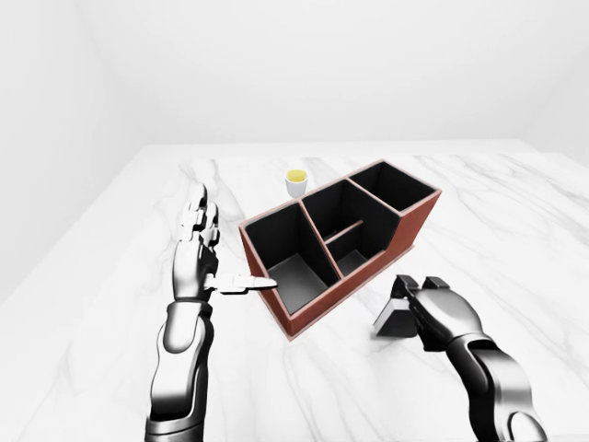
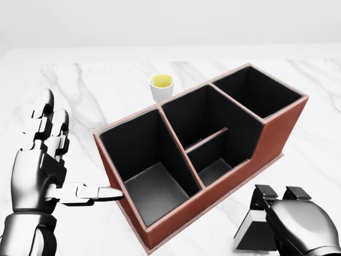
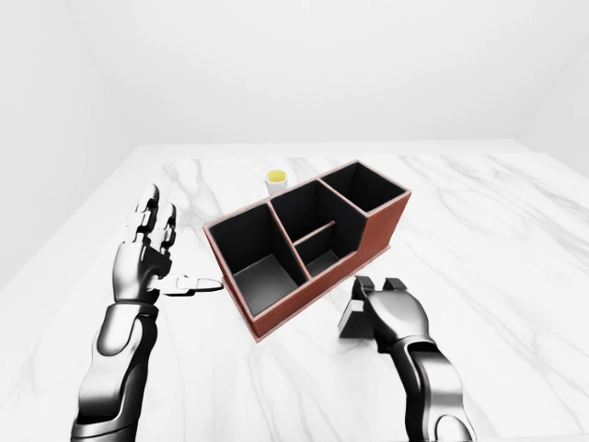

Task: Pick up the book and place it in the left compartment of the caddy.

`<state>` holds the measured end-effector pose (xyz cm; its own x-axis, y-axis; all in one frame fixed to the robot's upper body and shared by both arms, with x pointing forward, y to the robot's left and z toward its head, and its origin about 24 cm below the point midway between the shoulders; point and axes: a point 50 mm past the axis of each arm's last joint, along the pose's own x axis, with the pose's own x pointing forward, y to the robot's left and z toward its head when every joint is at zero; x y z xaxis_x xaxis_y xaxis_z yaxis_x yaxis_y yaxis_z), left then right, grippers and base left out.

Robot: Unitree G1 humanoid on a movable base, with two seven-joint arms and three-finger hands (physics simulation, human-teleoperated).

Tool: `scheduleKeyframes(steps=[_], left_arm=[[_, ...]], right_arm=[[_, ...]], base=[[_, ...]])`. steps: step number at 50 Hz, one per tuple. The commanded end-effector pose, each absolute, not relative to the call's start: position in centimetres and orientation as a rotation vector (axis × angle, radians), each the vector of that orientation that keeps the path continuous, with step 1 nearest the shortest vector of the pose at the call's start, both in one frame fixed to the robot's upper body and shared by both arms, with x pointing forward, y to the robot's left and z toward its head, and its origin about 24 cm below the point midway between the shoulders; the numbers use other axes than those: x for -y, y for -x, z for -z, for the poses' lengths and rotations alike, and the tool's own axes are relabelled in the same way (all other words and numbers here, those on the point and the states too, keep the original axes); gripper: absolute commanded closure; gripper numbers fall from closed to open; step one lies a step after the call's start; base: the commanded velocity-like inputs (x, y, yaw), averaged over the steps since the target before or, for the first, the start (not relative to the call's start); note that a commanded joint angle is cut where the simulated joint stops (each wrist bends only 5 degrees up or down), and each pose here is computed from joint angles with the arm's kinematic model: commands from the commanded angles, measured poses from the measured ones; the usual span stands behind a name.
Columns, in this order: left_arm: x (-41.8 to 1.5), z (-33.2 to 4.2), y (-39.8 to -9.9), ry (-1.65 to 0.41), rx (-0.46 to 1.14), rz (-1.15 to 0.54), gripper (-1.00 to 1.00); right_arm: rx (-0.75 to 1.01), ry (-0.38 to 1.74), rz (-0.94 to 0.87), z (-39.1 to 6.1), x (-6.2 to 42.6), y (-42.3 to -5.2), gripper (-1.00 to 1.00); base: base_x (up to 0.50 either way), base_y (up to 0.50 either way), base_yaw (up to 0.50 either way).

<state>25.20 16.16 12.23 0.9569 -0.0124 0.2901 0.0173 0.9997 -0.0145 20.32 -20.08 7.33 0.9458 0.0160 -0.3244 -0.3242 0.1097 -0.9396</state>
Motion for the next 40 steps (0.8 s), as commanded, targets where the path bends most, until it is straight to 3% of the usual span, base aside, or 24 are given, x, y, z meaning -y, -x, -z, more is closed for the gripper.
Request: scheduleKeyframes(steps=[1,9,30,40], left_arm=[[-16.3,-12.4,-25.1,0.018,0.303,0.012,-1.00],[-16.3,-12.3,-25.0,0.016,0.298,0.009,-1.00],[-16.3,-12.0,-25.1,0.012,0.284,0.008,-1.00],[-16.4,-12.2,-25.1,0.011,0.294,0.006,-1.00]], right_arm=[[-0.305,1.346,-0.112,-10.5,23.1,-16.8,1.00],[-0.134,1.282,-0.035,-13.3,22.3,-17.2,1.00],[0.270,1.394,-0.142,-18.5,16.8,-22.0,1.00],[0.365,1.393,-0.173,-19.6,15.4,-22.7,1.00]], base=[[0.00,0.00,0.00],[0.00,0.00,0.00],[0.00,0.00,0.00],[0.00,0.00,0.00]])
